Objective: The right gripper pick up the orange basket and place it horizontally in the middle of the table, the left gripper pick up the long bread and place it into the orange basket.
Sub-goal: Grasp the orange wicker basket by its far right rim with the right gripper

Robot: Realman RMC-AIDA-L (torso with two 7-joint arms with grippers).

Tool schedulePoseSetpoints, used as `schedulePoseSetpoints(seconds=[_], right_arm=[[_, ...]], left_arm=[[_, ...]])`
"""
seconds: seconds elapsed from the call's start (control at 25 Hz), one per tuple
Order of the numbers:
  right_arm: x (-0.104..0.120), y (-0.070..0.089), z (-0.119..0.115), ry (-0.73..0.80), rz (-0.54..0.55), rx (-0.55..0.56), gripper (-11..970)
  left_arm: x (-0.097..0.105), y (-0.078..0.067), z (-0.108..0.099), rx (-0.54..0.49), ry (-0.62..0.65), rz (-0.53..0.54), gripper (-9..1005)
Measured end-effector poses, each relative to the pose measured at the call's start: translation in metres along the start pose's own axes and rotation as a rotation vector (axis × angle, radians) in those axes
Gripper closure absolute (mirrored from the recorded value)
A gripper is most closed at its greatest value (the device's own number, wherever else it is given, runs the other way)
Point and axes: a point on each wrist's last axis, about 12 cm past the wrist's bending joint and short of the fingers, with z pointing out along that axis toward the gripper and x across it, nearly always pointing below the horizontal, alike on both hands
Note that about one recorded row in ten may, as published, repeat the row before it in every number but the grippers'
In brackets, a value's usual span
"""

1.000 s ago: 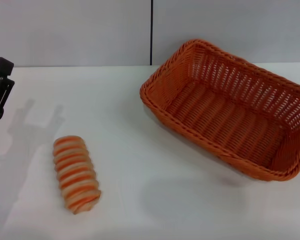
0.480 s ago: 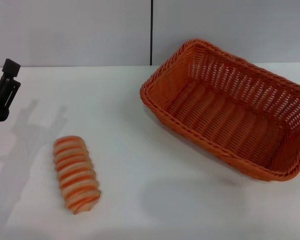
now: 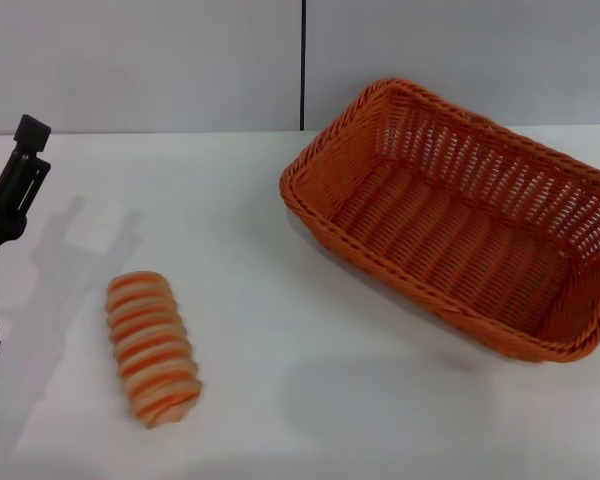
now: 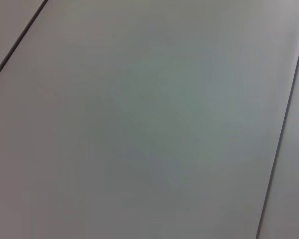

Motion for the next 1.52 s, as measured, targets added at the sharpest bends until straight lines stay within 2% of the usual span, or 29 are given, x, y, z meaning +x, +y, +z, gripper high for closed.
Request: schedulePoseSetpoints(seconds=[0.2, 0.48, 0.64, 1.12, 1.36, 1.44, 1.52], right_arm=[[0.001, 0.002, 0.01, -0.004, -0.011, -0.007, 420], [0.008, -0.003, 0.027, 0.015, 0.002, 0.007, 425], [0.012, -0.001, 0.037, 0.028, -0.011, -0.023, 427], [0.02, 0.003, 0.045, 0.036, -0.059, -0.031, 435], [0.021, 0.003, 0.046, 0.037, -0.069, -0.032, 656], [0.021, 0.004, 0.047, 0.032, -0.077, -0.036, 771], [0.021, 0.004, 0.047, 0.027, -0.08, -0.039, 771]], left_arm=[[0.001, -0.001, 0.002, 0.013, 0.004, -0.002, 136], [0.001, -0.001, 0.003, 0.015, 0.006, -0.002, 135], [0.001, -0.002, 0.003, 0.017, 0.004, -0.004, 135], [0.001, -0.003, 0.004, 0.02, -0.001, -0.008, 135], [0.001, -0.003, 0.003, 0.019, -0.001, -0.009, 135], [0.001, -0.003, 0.003, 0.019, -0.001, -0.009, 135], [0.001, -0.003, 0.003, 0.019, -0.001, -0.009, 135]])
